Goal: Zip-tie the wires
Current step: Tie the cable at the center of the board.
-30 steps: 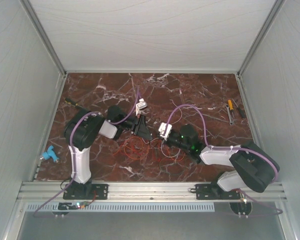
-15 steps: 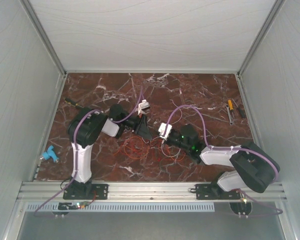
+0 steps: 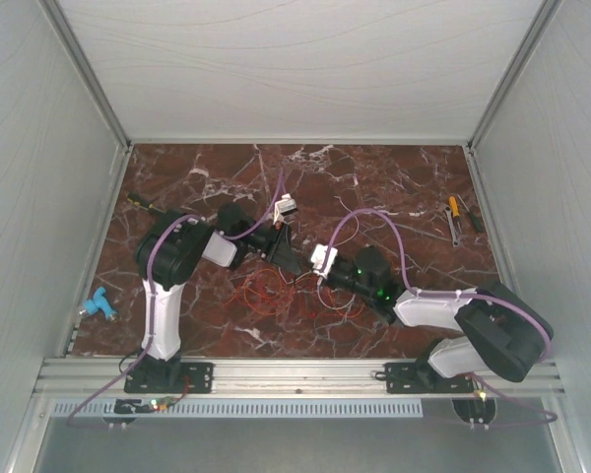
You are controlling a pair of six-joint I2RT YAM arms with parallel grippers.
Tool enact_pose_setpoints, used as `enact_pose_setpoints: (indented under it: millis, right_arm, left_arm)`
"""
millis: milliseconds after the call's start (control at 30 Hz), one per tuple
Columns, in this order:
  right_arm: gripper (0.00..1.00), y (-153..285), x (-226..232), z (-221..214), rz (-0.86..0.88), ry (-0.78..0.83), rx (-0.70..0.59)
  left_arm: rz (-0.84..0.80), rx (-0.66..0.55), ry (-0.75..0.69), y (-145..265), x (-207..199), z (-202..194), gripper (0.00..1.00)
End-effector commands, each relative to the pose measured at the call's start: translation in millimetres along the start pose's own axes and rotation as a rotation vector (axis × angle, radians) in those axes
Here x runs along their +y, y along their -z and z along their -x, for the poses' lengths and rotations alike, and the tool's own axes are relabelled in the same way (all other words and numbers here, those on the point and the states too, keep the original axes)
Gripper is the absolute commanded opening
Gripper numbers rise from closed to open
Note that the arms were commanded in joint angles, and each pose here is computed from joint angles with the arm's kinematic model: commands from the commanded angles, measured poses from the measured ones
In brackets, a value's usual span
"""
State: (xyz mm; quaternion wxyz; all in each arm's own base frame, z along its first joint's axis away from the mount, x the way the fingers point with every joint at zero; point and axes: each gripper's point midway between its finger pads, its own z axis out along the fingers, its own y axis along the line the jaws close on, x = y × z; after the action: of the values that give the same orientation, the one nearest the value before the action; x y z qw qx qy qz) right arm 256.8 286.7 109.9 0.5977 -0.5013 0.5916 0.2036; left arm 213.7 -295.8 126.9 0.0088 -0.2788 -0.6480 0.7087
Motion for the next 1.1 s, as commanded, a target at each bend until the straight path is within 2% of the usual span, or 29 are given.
enact_pose_setpoints:
  millis: [0,1067]
  right_arm:
    - [0.00,-2.2,-4.1,25.0,-0.015,0.041,-0.085]
    - [0.00,4.1,-8.4,30.7,-0.054,0.007,-0.109]
  left_arm:
    - [-0.006,0.014,-0.118,-1.3,-0.2,5.7,0.00]
    - [-0.007,0.011,-0.129,-2.6,-4.4,8.5,0.00]
